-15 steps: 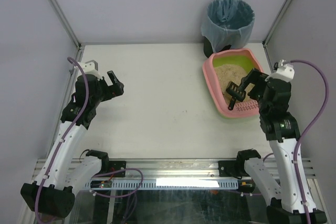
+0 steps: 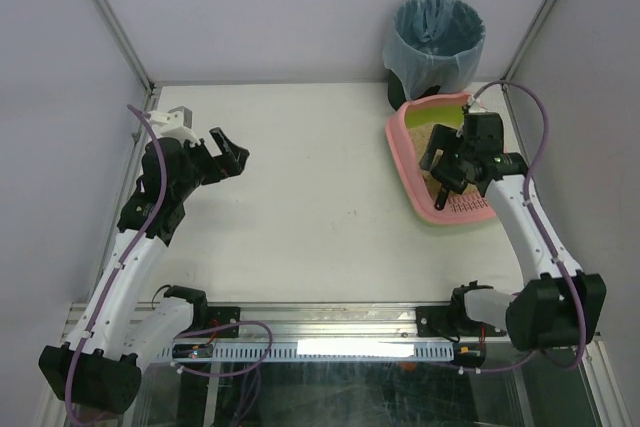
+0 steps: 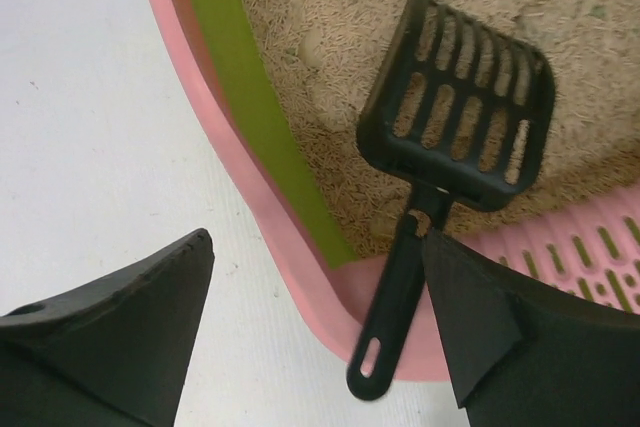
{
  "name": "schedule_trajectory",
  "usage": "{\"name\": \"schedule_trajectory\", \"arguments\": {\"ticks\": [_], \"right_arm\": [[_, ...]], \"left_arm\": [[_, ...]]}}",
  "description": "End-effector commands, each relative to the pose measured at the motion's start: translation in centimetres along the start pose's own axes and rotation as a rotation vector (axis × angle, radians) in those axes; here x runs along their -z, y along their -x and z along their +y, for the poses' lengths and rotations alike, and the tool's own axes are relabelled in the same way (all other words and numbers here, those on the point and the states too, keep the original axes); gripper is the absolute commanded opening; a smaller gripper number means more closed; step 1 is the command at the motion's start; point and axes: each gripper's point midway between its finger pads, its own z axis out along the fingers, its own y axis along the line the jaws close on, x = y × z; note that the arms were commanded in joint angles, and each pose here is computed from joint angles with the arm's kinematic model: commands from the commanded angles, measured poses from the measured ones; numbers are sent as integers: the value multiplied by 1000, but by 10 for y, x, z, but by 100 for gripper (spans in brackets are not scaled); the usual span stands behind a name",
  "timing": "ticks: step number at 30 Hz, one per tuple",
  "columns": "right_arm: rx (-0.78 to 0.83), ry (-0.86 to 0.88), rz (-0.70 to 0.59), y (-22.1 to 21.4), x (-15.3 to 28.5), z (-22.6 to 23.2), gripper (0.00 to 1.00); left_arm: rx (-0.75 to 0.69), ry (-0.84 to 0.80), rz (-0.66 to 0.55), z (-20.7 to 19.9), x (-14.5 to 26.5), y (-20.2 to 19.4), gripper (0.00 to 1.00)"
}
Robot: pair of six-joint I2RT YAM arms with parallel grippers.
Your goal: Clean the litter box
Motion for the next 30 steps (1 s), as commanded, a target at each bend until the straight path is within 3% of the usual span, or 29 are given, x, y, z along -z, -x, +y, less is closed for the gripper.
{"name": "schedule_trajectory", "arguments": {"ticks": [1, 6, 13, 19, 25, 30], "right_arm": [[58, 106, -88, 34, -16, 40, 87], [145, 119, -107, 47, -52, 58, 81], [219, 111, -124, 57, -84, 64, 55], [251, 198, -34, 32, -100, 81, 47], [270, 242, 34, 11, -112, 94, 29], [258, 329, 60, 0, -114, 117, 21]], "left_arm": [[-13, -38, -74, -11, 2, 17, 99], [-30, -8, -96, -1, 8, 13, 99], [-43, -16, -90, -2, 7, 11, 99], [-63, -22, -59, -3, 3, 8, 99], [-73, -25, -52, -3, 2, 7, 99], [-45, -41, -20, -6, -3, 1, 99]]}}
